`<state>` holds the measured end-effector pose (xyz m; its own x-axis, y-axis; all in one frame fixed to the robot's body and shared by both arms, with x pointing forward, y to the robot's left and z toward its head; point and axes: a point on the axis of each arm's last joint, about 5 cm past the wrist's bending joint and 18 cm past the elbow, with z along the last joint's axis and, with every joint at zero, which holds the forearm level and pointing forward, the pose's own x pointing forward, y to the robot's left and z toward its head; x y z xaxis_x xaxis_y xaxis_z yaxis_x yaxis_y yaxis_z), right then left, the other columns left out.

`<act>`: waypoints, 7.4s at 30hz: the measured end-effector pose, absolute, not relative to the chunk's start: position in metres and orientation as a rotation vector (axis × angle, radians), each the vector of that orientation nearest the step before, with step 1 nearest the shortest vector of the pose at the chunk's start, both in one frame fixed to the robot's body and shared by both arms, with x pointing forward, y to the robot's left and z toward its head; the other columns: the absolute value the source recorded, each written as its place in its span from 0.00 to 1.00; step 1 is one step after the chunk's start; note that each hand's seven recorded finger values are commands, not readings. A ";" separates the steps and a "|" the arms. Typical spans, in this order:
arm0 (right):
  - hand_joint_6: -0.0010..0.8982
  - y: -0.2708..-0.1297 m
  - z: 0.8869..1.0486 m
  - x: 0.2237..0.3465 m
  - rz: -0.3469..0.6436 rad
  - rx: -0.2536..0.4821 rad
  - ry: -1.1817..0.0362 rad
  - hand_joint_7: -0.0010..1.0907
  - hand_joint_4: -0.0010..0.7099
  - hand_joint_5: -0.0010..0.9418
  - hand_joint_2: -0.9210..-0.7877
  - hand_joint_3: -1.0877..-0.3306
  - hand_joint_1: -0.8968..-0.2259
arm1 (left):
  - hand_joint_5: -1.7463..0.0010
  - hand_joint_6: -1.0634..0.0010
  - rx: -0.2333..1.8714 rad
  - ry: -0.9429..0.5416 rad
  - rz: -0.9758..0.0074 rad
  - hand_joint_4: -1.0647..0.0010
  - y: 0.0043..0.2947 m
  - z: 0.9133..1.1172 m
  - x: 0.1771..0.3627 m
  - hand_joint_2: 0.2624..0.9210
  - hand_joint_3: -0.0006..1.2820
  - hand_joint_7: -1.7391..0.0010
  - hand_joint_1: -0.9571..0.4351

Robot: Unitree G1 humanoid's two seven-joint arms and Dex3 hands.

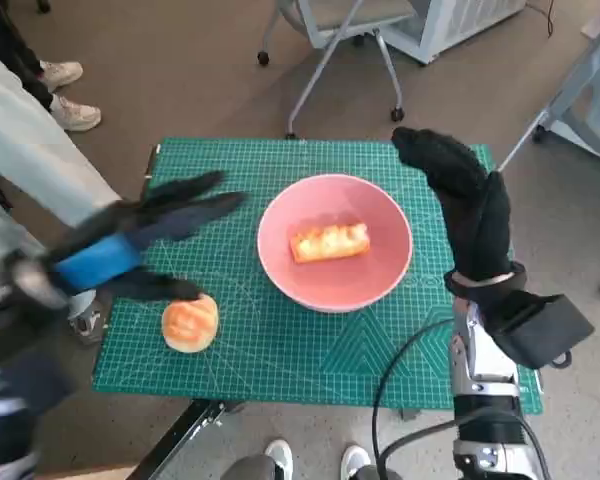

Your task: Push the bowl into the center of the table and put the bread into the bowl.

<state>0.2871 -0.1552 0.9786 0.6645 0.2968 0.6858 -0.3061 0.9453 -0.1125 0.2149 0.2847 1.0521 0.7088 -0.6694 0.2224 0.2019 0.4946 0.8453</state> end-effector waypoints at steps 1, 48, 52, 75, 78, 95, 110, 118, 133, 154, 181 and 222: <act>0.01 -0.155 0.979 0.287 0.340 0.013 -0.772 0.52 0.23 0.00 0.00 0.39 0.32 | 0.98 0.66 0.910 -0.573 -0.568 0.79 0.288 1.053 0.213 0.75 0.00 0.94 0.41; 0.01 -0.161 0.980 0.292 0.398 0.016 -0.746 0.52 0.22 0.00 0.00 0.40 0.32 | 1.00 0.66 1.308 -0.236 -0.733 0.75 0.277 0.985 0.211 0.62 0.00 0.99 0.69; 0.01 -0.161 0.980 0.292 0.397 0.016 -0.746 0.52 0.22 0.00 0.00 0.40 0.32 | 1.00 0.67 1.301 -0.255 -0.745 0.74 0.273 0.981 0.217 0.63 0.00 1.00 0.69; 0.02 -0.161 0.979 0.292 0.385 0.016 -0.746 0.51 0.23 0.00 0.00 0.40 0.33 | 0.98 0.42 1.333 -0.133 -0.763 0.42 0.265 0.946 0.232 0.86 0.04 0.97 0.72; 0.02 -0.160 0.979 0.292 0.385 0.018 -0.746 0.51 0.23 0.00 0.00 0.40 0.32 | 0.95 0.29 1.333 -0.133 -0.752 0.27 0.265 0.948 0.234 0.95 0.04 0.95 0.75; 0.03 -0.157 0.978 0.291 0.380 0.037 -0.755 0.51 0.21 0.00 0.00 0.40 0.30 | 0.24 0.43 1.316 -0.100 -0.756 0.43 0.265 0.955 0.241 1.00 0.09 0.36 0.69; 0.03 -0.159 0.975 0.290 0.372 0.060 -0.748 0.51 0.21 0.00 0.00 0.40 0.31 | 0.24 0.33 1.314 -0.242 -0.692 0.40 0.271 0.988 0.239 1.00 0.05 0.44 0.69; 0.03 -0.159 0.976 0.289 0.374 0.060 -0.744 0.51 0.21 0.00 0.00 0.41 0.31 | 0.31 0.30 1.239 -0.464 -0.603 0.35 0.264 1.028 0.239 0.98 0.03 0.42 0.69; 0.03 -0.165 0.975 0.288 0.359 0.048 -0.736 0.50 0.22 0.00 0.00 0.40 0.32 | 0.39 0.21 1.228 -0.823 -0.464 0.31 0.222 1.115 0.240 0.93 0.03 0.43 0.69; 0.04 -0.174 0.976 0.282 0.334 0.033 -0.754 0.50 0.23 0.00 0.00 0.40 0.33 | 0.28 0.41 1.118 -0.867 -0.714 0.46 0.130 1.143 0.296 1.00 0.09 0.32 0.69; 0.09 -0.185 0.975 0.272 0.228 0.033 -0.769 0.45 0.25 0.01 0.00 0.42 0.30 | 1.00 0.66 1.145 -0.436 -0.918 0.72 0.110 1.071 0.335 0.87 0.02 0.99 0.56; 0.13 -0.177 1.025 0.276 0.264 -0.024 -0.893 0.40 0.28 0.01 0.00 0.43 0.27 | 0.93 1.00 -0.135 -0.839 -0.600 0.81 0.157 1.031 0.297 1.00 0.26 0.60 0.13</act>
